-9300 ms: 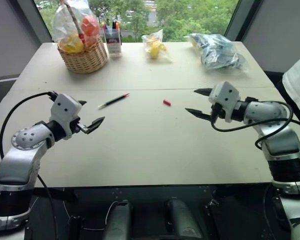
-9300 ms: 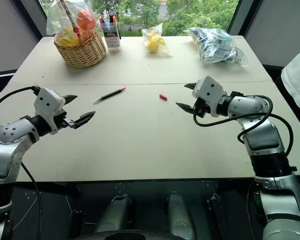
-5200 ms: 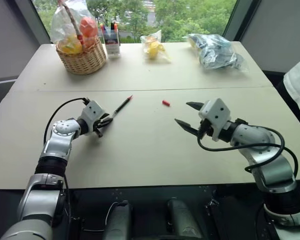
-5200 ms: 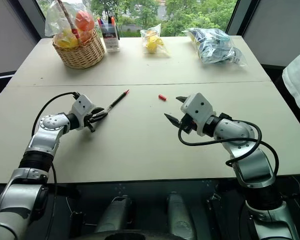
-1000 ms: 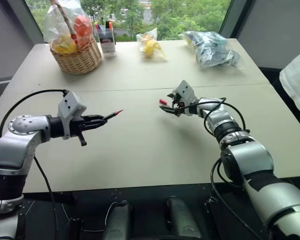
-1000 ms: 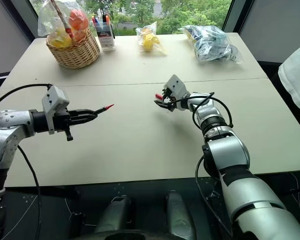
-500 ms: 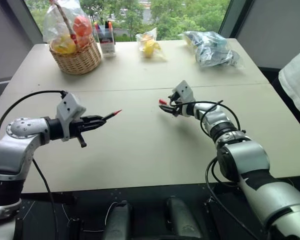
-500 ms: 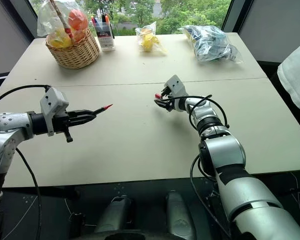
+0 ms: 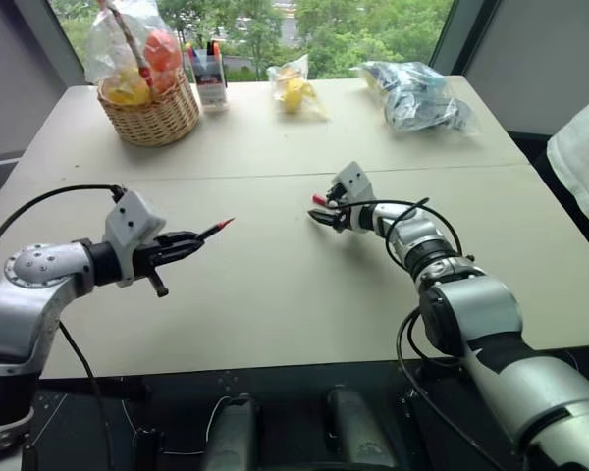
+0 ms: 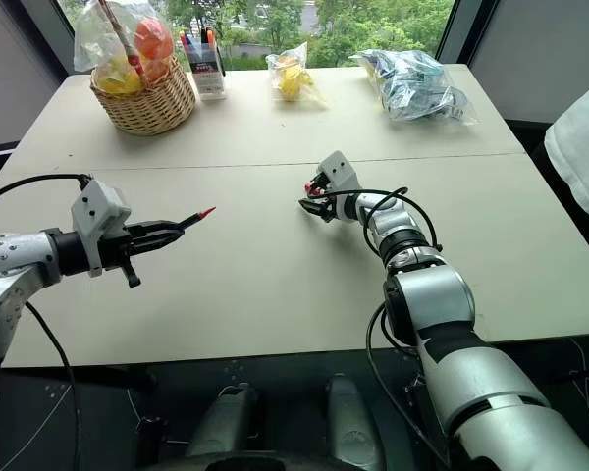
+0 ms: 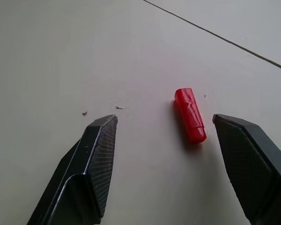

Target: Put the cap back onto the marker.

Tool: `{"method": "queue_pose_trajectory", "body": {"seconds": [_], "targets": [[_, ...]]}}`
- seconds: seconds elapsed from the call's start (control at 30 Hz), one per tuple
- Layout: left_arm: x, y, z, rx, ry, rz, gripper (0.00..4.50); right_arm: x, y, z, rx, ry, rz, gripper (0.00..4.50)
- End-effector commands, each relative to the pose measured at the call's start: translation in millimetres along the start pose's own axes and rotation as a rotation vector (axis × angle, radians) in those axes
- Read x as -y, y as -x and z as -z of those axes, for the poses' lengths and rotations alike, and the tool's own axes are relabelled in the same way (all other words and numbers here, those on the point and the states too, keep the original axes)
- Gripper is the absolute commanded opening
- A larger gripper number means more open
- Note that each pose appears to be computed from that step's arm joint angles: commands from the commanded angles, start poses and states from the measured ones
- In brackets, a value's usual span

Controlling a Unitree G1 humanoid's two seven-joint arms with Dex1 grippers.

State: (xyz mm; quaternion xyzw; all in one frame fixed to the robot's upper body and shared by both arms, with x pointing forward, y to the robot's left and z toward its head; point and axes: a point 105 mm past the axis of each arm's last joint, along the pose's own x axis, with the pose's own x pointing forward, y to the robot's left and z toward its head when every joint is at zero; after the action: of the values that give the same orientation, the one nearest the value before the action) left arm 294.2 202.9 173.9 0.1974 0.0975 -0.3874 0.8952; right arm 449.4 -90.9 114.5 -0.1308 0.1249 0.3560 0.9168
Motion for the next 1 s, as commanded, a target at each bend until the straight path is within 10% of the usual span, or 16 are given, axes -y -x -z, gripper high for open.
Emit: {"method": "queue_pose_trajectory", "body": {"seconds": [0.03, 0.4, 0.67, 1.0], "targets": [[-3, 9, -11, 0.021, -0.036, -0.040, 0.02, 2, -2, -21, 0.045, -0.005, 0.014, 3.34], [-1, 12, -12, 0.023, -0.031, -0.062, 0.02, -3, -5, -18, 0.036, -0.012, 0.006, 3.34], [0, 10, -11, 0.025, -0.031, -0.065, 0.00, -3, -6, -20, 0.039, -0.011, 0.006, 0.07], [0, 6, -12, 0.031, -0.035, -0.053, 0.00, -8, -7, -25, 0.053, 0.009, -0.037, 0.07]]}}
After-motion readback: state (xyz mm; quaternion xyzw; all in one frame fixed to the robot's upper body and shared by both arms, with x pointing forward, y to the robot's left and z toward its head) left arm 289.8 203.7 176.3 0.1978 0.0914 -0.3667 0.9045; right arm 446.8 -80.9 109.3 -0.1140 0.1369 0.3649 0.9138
